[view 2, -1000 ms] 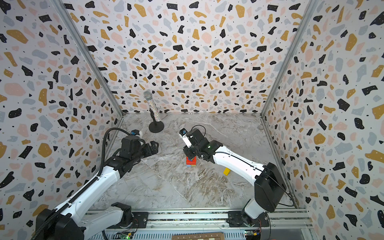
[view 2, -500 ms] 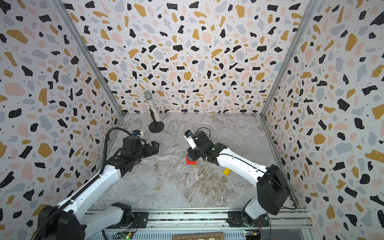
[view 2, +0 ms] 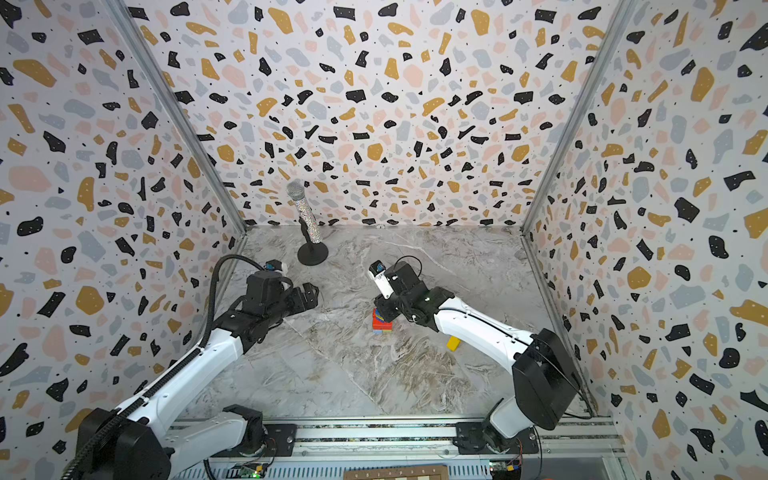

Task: Build the wood block tower
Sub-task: 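Lower the lime green cylinder onto the blue cube with the right gripper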

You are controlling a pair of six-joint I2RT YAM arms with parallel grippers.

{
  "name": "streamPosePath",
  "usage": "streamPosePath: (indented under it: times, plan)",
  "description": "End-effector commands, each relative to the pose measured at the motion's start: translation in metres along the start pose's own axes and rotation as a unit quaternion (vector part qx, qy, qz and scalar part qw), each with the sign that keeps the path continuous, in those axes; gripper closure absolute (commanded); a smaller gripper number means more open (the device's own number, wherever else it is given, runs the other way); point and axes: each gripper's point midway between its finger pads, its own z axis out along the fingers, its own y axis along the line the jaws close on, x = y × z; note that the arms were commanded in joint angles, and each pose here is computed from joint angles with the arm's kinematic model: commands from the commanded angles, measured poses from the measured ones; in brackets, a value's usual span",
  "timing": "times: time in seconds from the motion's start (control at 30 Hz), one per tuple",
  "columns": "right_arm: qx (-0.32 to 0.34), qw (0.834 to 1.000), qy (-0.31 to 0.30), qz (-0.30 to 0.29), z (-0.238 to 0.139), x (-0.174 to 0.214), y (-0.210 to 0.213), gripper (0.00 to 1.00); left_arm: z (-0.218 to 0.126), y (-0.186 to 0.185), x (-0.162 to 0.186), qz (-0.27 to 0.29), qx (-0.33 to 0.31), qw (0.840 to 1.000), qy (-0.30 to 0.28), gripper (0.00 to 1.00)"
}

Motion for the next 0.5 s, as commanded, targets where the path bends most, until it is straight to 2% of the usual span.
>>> streamPosePath:
  times: [0.0, 0.47]
  plan:
    - [-0.003, 1.0, -0.015, 0.006, -0.0074, -0.0061, 0.0004, 0.85, 0.0009, -0.0031, -0.0047, 0.007, 0.005, 1.0, -0.009, 0.0]
    - [-0.009, 1.0, -0.011, 0.012, -0.0017, -0.0017, 0.0015, 0.85, 0.0004, -0.0021, -0.0038, 0.008, 0.003, 1.0, -0.01, 0.0]
